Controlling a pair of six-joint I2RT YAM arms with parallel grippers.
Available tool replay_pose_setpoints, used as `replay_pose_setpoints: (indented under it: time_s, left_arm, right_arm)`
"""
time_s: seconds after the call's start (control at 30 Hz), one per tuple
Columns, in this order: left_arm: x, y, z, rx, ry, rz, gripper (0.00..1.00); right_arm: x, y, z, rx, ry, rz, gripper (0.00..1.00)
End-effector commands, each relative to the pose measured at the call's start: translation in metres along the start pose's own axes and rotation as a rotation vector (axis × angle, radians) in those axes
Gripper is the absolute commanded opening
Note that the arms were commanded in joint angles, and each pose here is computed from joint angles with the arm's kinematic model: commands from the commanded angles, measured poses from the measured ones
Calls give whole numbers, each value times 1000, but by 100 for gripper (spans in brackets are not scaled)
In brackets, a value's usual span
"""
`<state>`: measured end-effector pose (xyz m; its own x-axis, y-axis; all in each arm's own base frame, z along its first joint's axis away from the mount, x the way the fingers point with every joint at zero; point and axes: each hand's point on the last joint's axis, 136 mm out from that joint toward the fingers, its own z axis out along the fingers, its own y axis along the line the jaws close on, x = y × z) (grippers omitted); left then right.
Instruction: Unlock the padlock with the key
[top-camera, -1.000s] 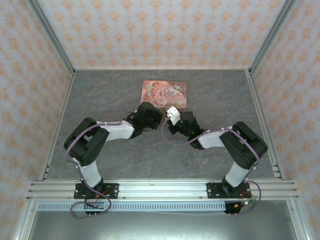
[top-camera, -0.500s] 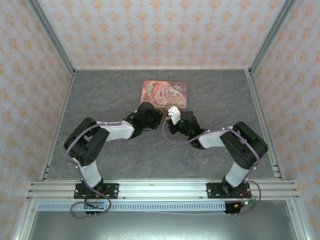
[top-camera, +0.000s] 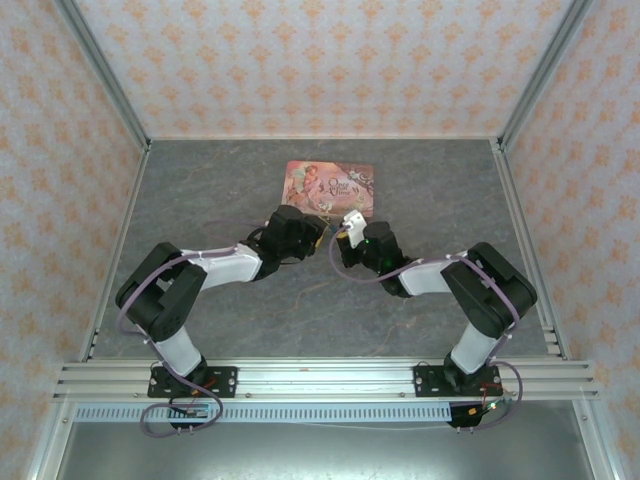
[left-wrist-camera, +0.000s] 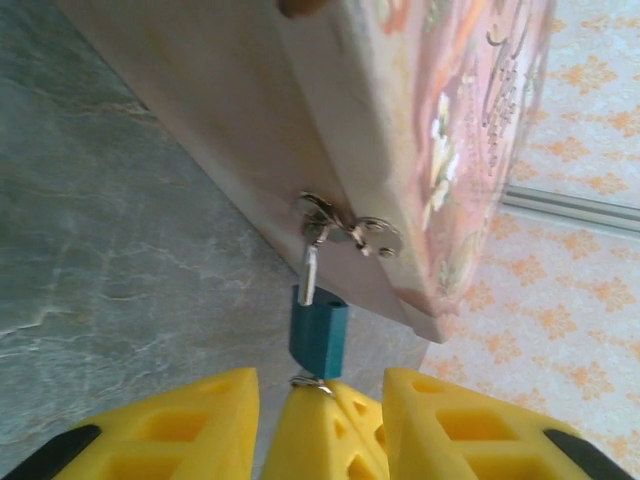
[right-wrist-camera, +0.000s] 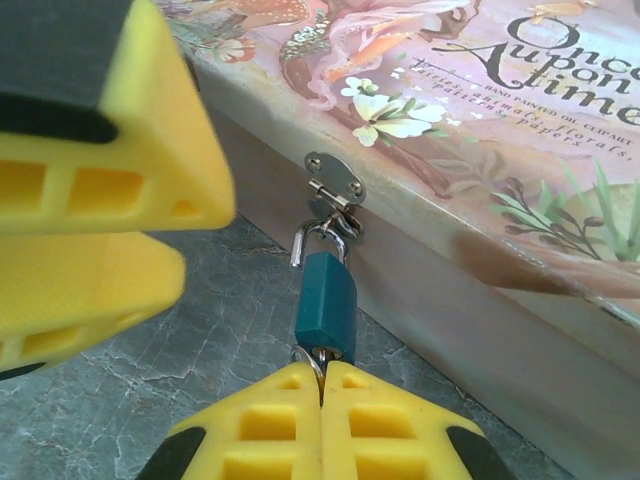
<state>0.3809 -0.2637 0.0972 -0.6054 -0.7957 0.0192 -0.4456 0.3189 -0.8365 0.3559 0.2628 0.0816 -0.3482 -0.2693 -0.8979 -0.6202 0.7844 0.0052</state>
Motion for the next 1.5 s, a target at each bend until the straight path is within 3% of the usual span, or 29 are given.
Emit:
replay_pose_setpoints:
  time_s: [0.0, 0.27, 0.47, 0.87, 1.03, 1.23, 1.47]
  left_arm:
    - [-15, -7, -19, -1, -65, 53, 40]
    - [-48, -10, -60, -71, -179, 166, 59]
    - [-69, -7, -81, -97, -233, 182, 62]
    - [-90, -7, -81, -109, -245, 175, 67]
    - [-97, -13, -71, -121, -222, 211, 78]
    - [-108, -17, -52, -135, -195, 252, 84]
    - [-122, -28, -31, -188, -133, 353, 86]
  right_arm:
    - [-1, -6, -6, -15, -8, 134, 0]
    - [-6, -12, -8, -93, -13, 512, 0]
    - [2, -26, -1, -184, 35, 829, 0]
    - [18, -31, 3, -182, 81, 1004, 0]
    - [19, -40, 4, -193, 70, 1098, 1]
    - [19, -47, 0, -193, 72, 1121, 22]
    - [11, -59, -17, -147, 71, 1024, 44]
